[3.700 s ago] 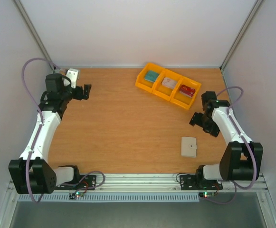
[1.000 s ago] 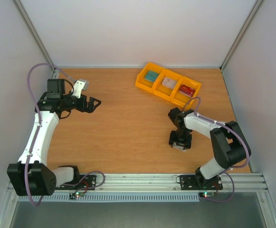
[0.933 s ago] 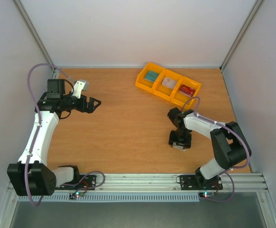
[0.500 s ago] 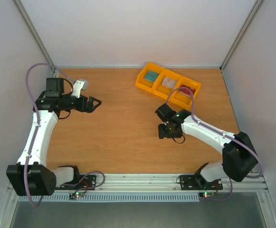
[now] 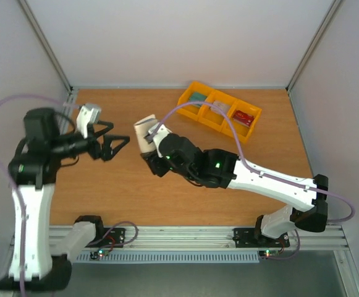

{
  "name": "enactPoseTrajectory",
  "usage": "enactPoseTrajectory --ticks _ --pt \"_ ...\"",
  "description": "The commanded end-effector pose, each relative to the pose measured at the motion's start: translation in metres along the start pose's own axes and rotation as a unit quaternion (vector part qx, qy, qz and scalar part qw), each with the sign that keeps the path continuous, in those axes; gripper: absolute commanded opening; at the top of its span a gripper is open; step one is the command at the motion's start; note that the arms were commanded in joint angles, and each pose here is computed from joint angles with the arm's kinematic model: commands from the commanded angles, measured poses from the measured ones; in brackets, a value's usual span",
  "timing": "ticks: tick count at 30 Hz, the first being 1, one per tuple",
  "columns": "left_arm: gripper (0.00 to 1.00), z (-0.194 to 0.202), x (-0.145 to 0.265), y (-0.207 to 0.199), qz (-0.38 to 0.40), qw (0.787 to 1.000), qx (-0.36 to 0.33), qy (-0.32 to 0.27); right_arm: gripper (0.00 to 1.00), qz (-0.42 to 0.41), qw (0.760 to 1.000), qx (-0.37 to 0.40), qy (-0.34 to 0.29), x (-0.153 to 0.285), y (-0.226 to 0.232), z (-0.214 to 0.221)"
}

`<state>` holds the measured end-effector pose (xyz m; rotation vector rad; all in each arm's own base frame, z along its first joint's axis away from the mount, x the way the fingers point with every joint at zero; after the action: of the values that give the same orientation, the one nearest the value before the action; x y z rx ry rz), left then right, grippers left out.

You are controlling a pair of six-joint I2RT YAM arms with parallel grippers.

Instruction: Take the credit cards out of the card holder

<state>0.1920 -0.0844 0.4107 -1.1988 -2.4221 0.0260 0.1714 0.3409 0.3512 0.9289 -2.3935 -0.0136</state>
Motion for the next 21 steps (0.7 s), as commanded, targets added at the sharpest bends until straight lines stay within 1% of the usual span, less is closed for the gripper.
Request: enactPoseTrajectory --ticks 1,3,4,5,7,9,11,13,16,19,21 --pt "0.99 -0.003 0.033 -0.056 0.056 0.992 -0.018 -0.108 0.46 -0.030 0.996 0.072 -0.048 -0.004 0.034 -0.015" --pt "0.99 -0.001 0.042 -0.067 0.058 0.985 -0.031 -0.161 0.46 -0.041 0.995 0.071 -0.054 -0.003 0.040 -0.017" --pt "0.99 0.001 0.044 -0.067 0.043 0.982 -0.036 -0.182 0.47 -0.041 0.995 0.072 -0.056 -0.003 0.041 -0.018" --pt "0.99 0.005 0.045 -0.064 0.024 0.981 -0.018 -0.194 0.47 -0.039 0.995 0.071 -0.058 -0.002 0.041 -0.018" --pt "0.99 0.014 0.038 -0.054 0.011 0.982 0.026 -0.184 0.47 -0.037 0.995 0.067 -0.058 -0.001 0.041 -0.017" --pt "0.96 0.020 0.027 -0.040 0.004 0.984 0.062 -0.168 0.47 -0.042 0.995 0.071 -0.057 -0.001 0.045 -0.014" --pt "0.89 0.023 0.016 -0.028 0.010 0.983 0.093 -0.158 0.47 -0.042 0.994 0.081 -0.059 0.000 0.049 -0.012" --pt "0.85 0.024 0.005 -0.027 0.038 0.983 0.110 -0.145 0.47 -0.040 0.994 0.086 -0.062 0.003 0.052 -0.012" --pt "0.88 0.032 -0.008 -0.023 0.059 0.982 0.120 -0.137 0.48 -0.041 0.994 0.084 -0.064 0.004 0.052 -0.012" --pt "0.89 0.035 -0.016 -0.034 0.106 0.978 0.115 -0.138 0.47 -0.043 0.993 0.091 -0.060 0.001 0.055 -0.012" --pt "0.87 0.039 -0.020 -0.031 0.097 0.979 0.124 -0.129 0.47 -0.049 0.992 0.096 -0.059 0.001 0.058 -0.014"
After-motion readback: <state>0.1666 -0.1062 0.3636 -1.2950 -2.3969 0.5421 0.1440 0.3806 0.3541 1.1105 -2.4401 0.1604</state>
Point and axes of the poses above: each gripper's point midway between its finger pads, its own x axis back along the fingers, its own y axis along the line the jaws close on, z = x × y, the point moved 6 cm from there along x, back along the fingers, and after that the axes turned 10 degrees about -x, right-handed, at the moved point
